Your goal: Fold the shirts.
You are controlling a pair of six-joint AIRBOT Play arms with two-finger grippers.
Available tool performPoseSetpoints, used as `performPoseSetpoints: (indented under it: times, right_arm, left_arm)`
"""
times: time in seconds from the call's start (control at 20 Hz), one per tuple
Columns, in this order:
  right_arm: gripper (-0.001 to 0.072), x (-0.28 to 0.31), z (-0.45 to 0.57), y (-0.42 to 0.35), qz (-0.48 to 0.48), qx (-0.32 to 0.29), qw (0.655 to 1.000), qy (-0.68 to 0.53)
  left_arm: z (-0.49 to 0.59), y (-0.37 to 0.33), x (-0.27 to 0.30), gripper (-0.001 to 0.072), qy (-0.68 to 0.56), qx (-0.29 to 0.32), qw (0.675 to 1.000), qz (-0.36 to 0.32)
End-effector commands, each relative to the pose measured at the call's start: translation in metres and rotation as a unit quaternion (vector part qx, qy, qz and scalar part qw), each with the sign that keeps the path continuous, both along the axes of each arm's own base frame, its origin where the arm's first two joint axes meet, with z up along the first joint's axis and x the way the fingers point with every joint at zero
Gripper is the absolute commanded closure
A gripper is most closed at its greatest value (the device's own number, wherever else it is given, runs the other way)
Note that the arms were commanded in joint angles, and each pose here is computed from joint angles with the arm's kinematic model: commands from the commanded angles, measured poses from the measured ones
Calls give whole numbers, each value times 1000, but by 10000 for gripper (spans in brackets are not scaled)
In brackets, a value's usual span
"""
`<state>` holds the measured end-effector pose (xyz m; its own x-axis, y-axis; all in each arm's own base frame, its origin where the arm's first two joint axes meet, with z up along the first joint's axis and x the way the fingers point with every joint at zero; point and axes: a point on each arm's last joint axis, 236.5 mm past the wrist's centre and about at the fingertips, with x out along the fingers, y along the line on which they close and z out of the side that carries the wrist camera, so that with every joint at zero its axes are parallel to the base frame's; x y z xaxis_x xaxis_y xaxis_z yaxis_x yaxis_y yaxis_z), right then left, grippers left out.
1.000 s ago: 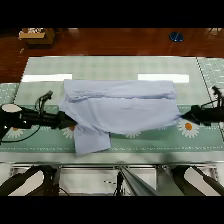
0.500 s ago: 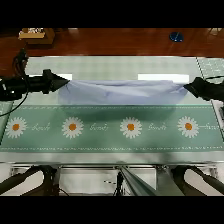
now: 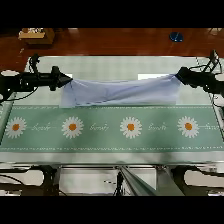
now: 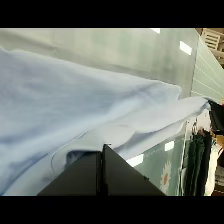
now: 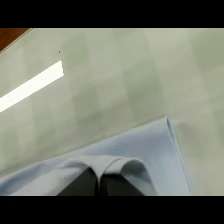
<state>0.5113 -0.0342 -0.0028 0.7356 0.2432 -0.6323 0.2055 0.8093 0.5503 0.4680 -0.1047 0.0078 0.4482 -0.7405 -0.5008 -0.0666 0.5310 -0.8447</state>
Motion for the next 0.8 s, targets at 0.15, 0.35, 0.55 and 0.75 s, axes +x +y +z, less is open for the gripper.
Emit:
performPoseSetpoints:
  times: [0.15, 0.35, 0.55, 0.75]
  right_arm:
    - [685, -1, -40, 6, 50, -24, 997, 57]
    - [685, -30, -68, -1, 88, -69, 986, 126]
    - [684, -37, -71, 3, 100, -66, 983, 139]
    - [682, -41, -72, 6, 107, -63, 982, 146]
  left_arm:
    - [-29, 3, 21, 691, 21, -5, 1000, -2]
    - [-51, -3, 11, 688, 53, -20, 998, -21]
    - [-54, 5, 11, 283, 53, -14, 998, -17]
    - [-37, 34, 4, -13, 55, -40, 998, -17]
